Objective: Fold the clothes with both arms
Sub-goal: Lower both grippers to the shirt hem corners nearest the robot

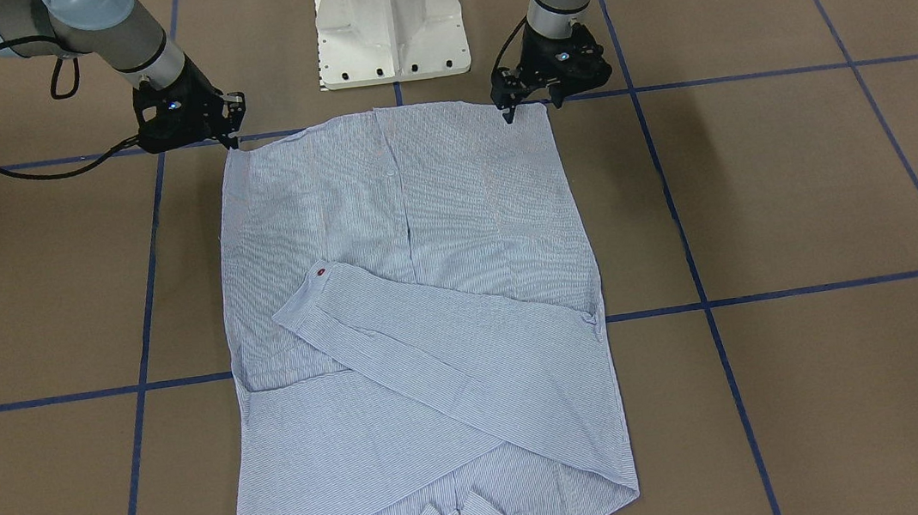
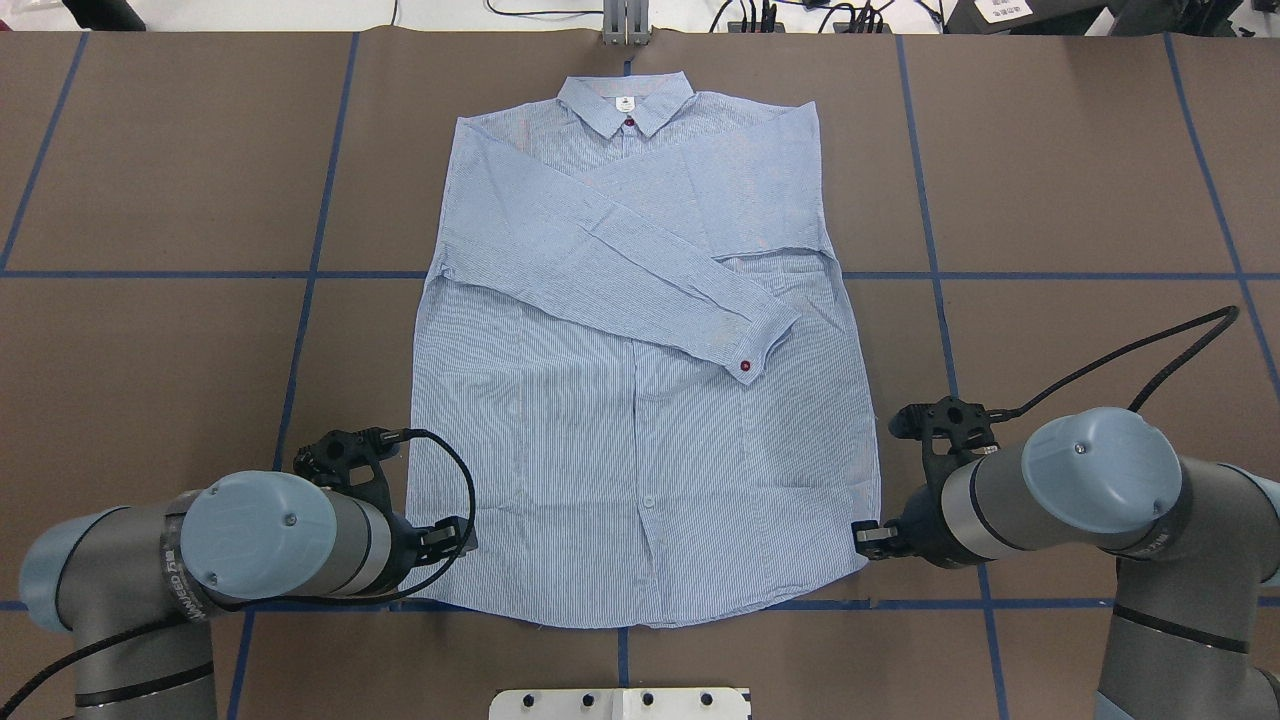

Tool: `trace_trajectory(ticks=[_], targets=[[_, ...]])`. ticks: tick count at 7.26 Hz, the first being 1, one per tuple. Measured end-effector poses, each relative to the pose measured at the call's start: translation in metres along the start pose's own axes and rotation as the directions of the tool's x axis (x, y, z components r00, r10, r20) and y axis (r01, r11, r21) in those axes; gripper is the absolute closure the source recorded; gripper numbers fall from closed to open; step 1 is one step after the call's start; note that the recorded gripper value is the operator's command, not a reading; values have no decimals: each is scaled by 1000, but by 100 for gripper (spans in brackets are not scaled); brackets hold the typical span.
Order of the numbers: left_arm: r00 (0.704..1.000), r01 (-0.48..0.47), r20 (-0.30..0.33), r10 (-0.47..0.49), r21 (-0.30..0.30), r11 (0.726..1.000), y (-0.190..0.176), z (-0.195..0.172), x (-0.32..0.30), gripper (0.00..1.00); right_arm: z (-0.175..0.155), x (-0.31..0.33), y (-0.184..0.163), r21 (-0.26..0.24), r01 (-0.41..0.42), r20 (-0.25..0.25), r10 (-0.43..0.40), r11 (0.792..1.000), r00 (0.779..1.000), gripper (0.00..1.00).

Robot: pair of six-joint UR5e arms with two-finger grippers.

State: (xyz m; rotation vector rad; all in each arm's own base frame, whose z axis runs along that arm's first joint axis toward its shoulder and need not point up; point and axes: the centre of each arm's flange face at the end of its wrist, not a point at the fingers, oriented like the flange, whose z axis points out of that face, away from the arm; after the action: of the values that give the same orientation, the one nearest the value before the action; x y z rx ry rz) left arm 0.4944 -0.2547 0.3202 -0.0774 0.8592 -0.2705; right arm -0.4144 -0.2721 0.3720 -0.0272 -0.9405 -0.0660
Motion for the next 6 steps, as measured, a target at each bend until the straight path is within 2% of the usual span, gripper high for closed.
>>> trace_trajectory(ticks=[3,6], targets=[[1000,-2,24,3,-4,1000,3,12,-3,19,0,0,-1,2,-1,0,1,1000,1000,100],[999,-2,37,2,-4,1000,3,20,-4,33,0,1,-3,4,-3,-2,3,1000,1000,100]])
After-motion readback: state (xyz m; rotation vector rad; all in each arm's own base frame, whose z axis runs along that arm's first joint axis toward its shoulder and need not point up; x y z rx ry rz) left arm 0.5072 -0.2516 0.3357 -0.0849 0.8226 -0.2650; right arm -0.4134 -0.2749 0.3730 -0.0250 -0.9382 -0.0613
